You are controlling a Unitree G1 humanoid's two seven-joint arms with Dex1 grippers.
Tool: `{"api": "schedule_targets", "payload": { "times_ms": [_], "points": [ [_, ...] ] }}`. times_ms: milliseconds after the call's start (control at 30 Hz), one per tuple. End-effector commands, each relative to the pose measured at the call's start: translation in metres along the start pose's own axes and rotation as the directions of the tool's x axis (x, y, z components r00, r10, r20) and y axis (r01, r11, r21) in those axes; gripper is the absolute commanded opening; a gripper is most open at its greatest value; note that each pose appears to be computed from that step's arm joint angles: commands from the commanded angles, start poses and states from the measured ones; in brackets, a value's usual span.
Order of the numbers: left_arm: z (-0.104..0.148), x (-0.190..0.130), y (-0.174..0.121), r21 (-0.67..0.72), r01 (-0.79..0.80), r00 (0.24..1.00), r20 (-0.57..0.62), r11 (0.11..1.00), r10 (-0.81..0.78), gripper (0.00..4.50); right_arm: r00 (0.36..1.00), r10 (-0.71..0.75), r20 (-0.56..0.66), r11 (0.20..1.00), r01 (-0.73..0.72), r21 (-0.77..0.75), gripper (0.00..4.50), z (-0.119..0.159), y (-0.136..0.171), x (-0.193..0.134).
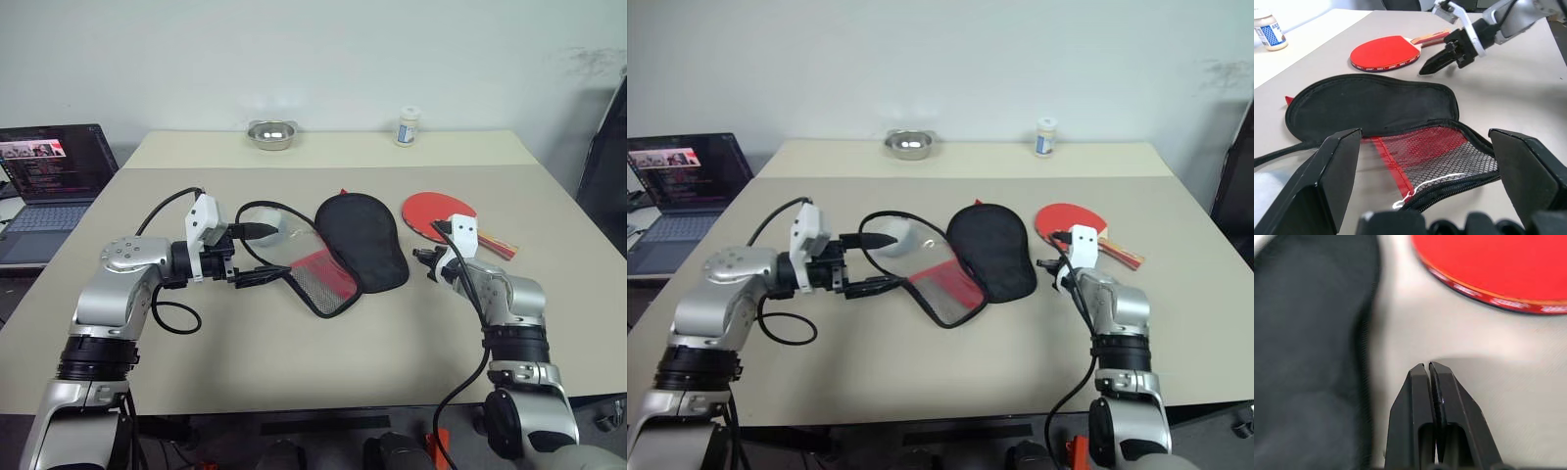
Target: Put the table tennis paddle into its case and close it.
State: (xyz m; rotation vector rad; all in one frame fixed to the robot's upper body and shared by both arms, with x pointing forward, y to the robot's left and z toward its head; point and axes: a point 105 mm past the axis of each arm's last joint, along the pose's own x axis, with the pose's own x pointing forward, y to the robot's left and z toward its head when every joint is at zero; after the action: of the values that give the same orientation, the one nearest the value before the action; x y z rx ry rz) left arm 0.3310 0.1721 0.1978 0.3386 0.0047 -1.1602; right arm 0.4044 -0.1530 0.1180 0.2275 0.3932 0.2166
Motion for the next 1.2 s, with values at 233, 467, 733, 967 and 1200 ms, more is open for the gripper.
{"api": "schedule_targets", "payload": {
  "times_ms": [233,467,733,967,1200],
  "points": [
    [0.008,-0.011,0.013,0.053,-0.04,0.999,0.005,0.998,0.039,4.5,0.959,0.25,0.13,0.96,-0.228,-0.161,1.69,0.034,0.035,-0.01],
    [0.009,-0.017,0.02,0.063,-0.067,0.998,0.0,0.996,0.067,4.5,0.962,0.261,0.081,0.955,-0.245,-0.168,2.71,0.033,0.03,0.023],
    [0.01,-0.024,0.021,0.071,-0.08,0.997,-0.014,0.994,0.082,4.5,0.962,0.273,-0.022,0.936,-0.271,-0.227,2.71,0.013,0.033,0.045],
    [0.012,-0.028,0.022,0.078,-0.094,0.995,-0.019,0.992,0.096,4.5,0.934,0.355,-0.047,0.903,-0.355,-0.241,2.55,0.006,0.056,0.048],
    [0.016,-0.026,0.023,0.085,-0.094,0.995,-0.014,0.992,0.095,4.5,0.972,0.235,0.029,0.965,-0.23,-0.126,0.96,0.009,0.059,0.058]
  ]
}}
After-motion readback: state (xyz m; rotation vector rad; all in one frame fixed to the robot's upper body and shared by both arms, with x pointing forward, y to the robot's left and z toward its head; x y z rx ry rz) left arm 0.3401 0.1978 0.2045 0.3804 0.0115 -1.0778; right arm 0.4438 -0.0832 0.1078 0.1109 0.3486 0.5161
